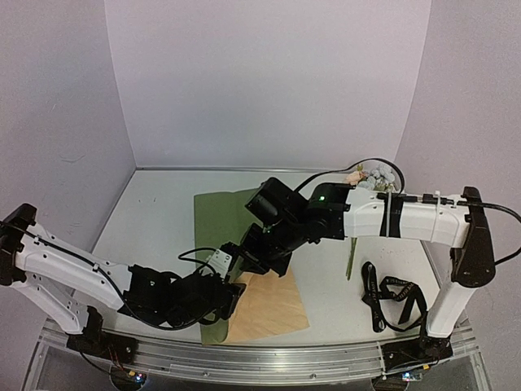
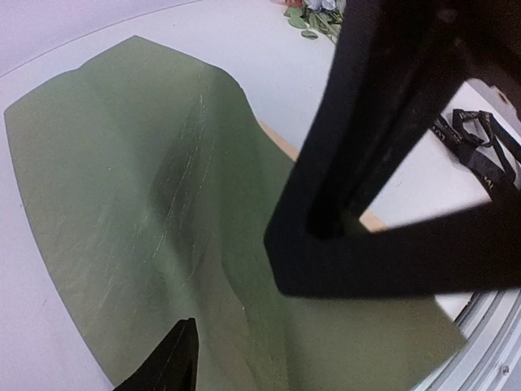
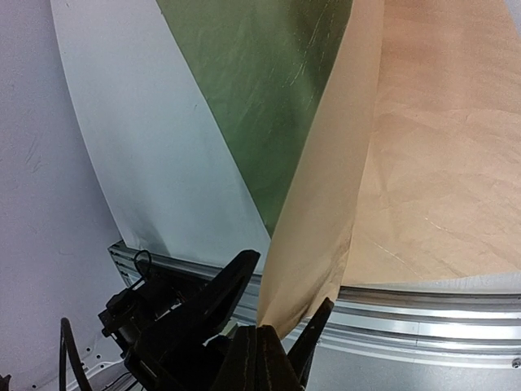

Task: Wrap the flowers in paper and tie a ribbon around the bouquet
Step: Pass from the right arm to the left, then unfold the folded wrapping paper at the center of the board.

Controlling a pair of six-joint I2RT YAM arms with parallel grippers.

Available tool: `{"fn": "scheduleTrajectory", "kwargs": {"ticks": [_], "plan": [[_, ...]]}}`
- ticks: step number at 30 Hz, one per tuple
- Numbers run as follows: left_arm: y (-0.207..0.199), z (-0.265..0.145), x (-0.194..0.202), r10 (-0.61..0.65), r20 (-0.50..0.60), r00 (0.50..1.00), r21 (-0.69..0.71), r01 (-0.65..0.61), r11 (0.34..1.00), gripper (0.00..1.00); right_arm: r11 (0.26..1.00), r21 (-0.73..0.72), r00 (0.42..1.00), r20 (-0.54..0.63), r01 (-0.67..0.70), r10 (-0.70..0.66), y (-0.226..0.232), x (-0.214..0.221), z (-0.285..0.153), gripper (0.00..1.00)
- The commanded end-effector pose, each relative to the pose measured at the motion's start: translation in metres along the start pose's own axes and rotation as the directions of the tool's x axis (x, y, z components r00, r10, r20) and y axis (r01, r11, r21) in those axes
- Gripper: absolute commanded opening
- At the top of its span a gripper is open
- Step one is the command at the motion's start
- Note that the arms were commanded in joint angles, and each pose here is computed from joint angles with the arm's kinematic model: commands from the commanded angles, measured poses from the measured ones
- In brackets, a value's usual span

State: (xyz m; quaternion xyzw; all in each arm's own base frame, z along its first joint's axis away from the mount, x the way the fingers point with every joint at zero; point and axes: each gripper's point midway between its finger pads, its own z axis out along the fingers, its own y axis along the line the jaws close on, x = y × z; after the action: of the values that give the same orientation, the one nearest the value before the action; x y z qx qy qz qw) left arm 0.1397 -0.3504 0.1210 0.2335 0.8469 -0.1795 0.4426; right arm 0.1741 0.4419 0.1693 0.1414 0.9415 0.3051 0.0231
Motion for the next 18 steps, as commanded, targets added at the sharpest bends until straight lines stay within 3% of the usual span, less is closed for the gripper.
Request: {"fn": "scheduleTrajectory", "kwargs": {"ticks": [1, 4, 7, 9, 13, 18], "plan": [[-0.019, 0.003, -0.031, -0.035, 0.081, 0.996, 0.042, 0.032, 0.999, 0.20, 0.999, -0.009, 0.998, 0.041, 0.040, -0.039, 0.006, -0.004, -0.009, 0.02], [-0.011, 0.002, -0.035, -0.085, 0.094, 0.992, 0.037, 0.082, 0.996, 0.01, 0.996, 0.000, 0.995, 0.053, 0.086, -0.086, -0.001, -0.006, -0.014, 0.26], [0.006, 0.000, -0.038, -0.175, 0.103, 0.979, 0.037, 0.172, 0.984, 0.00, 0.987, 0.008, 0.984, 0.073, 0.159, -0.160, -0.010, -0.009, -0.025, 0.61], [0.015, -0.001, -0.040, -0.231, 0.105, 0.967, 0.048, 0.227, 0.973, 0.00, 0.978, 0.031, 0.974, 0.085, 0.207, -0.209, -0.023, -0.012, -0.031, 0.73], [0.031, -0.009, -0.055, -0.357, 0.118, 0.926, 0.105, 0.346, 0.932, 0.00, 0.943, 0.121, 0.939, 0.112, 0.311, -0.324, -0.070, -0.023, -0.045, 0.85], [0.035, -0.017, -0.070, -0.404, 0.118, 0.907, 0.135, 0.389, 0.911, 0.00, 0.894, 0.237, 0.900, 0.128, 0.380, -0.416, -0.139, -0.041, -0.053, 0.90]]}}
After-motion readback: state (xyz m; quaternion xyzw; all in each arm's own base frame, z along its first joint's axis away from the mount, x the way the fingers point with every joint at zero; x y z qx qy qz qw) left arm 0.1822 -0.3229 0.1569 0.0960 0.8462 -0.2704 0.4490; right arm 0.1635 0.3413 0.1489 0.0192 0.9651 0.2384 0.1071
